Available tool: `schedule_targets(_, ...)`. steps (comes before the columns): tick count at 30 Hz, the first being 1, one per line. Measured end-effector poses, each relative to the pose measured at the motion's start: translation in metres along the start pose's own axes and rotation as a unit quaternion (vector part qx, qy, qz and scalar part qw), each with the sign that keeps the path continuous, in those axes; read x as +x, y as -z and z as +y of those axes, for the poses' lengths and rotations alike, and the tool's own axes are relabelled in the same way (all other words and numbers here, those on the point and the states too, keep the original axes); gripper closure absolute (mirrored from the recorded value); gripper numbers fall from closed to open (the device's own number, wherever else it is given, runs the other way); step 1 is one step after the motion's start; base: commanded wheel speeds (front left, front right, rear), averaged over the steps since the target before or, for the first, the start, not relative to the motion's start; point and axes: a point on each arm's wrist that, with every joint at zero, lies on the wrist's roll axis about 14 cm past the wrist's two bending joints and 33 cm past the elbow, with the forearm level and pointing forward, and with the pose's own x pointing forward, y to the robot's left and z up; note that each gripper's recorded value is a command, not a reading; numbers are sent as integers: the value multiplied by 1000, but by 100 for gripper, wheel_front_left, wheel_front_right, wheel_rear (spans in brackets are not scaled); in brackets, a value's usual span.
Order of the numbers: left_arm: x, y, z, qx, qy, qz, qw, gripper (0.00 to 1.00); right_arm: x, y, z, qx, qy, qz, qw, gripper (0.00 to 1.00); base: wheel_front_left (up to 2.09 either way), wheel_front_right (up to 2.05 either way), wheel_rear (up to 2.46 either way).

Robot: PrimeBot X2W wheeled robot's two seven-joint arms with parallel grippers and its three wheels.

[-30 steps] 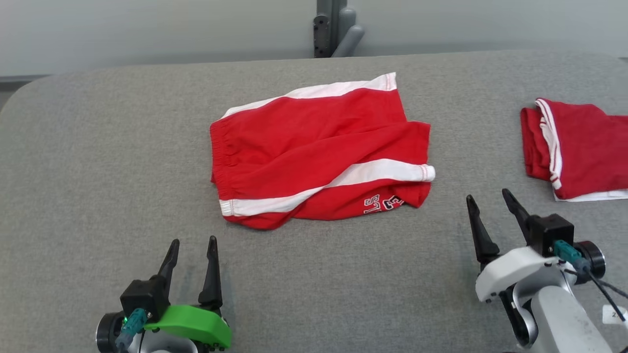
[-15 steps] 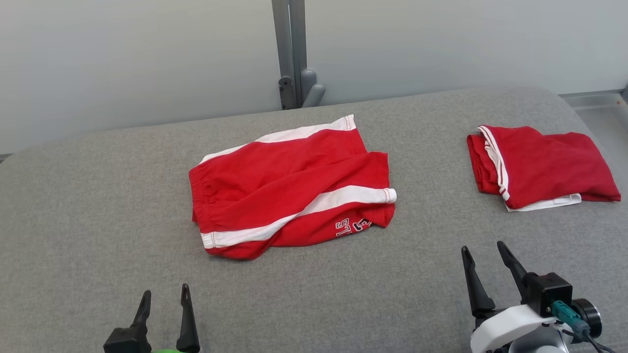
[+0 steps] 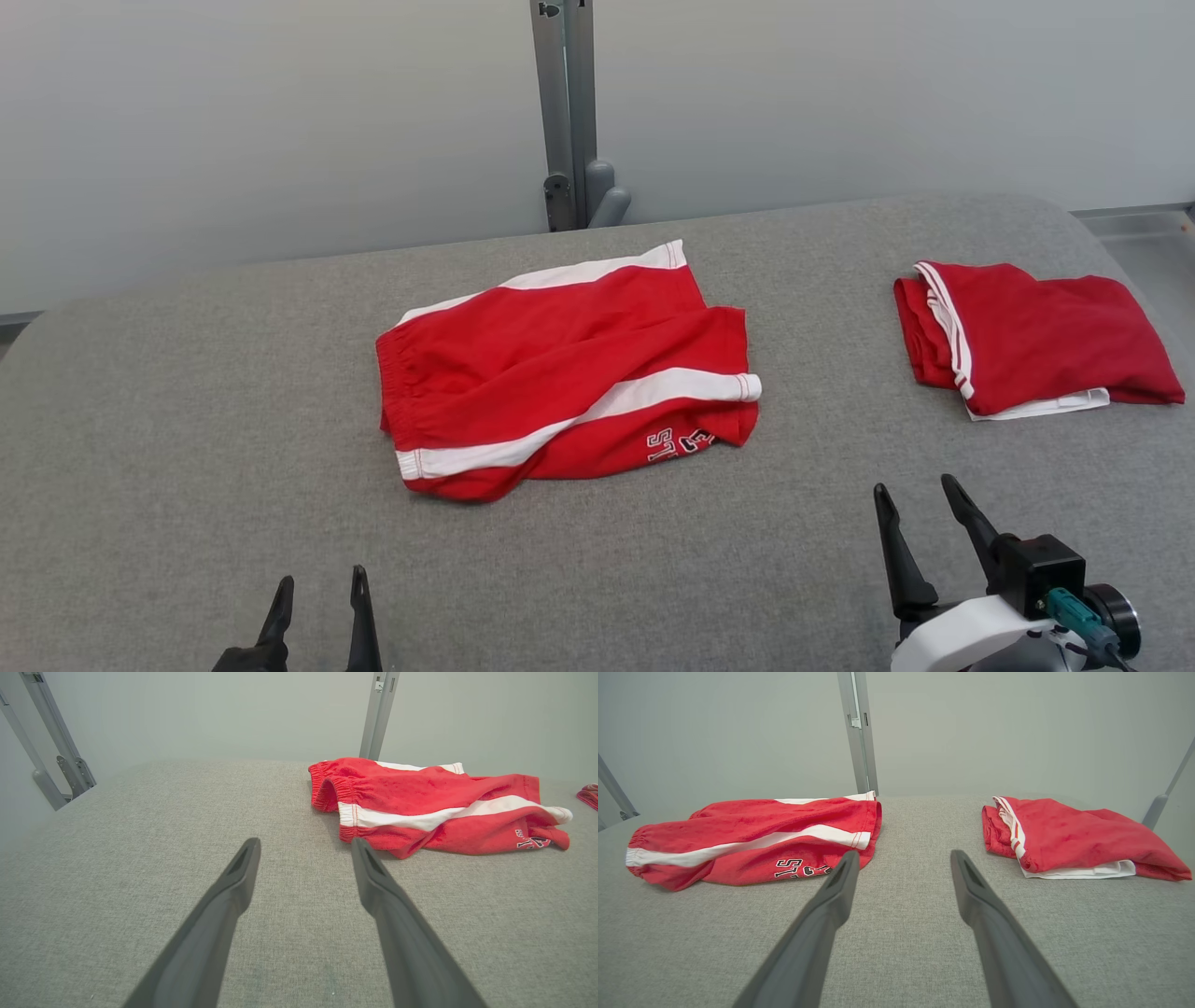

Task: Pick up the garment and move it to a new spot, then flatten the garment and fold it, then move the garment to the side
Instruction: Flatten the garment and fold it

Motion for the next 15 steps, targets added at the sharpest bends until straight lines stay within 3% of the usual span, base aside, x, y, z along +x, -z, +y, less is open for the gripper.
schedule_targets(9, 13, 7, -12, -7, 21, 14, 1000, 0, 13, 11, 7, 13, -10, 18, 1000, 0, 0, 0, 0)
schedule_targets(15, 47, -5, -16, -17, 32, 1, 999, 0, 45, 6, 14, 18, -25, 9, 999, 0, 0, 0, 0)
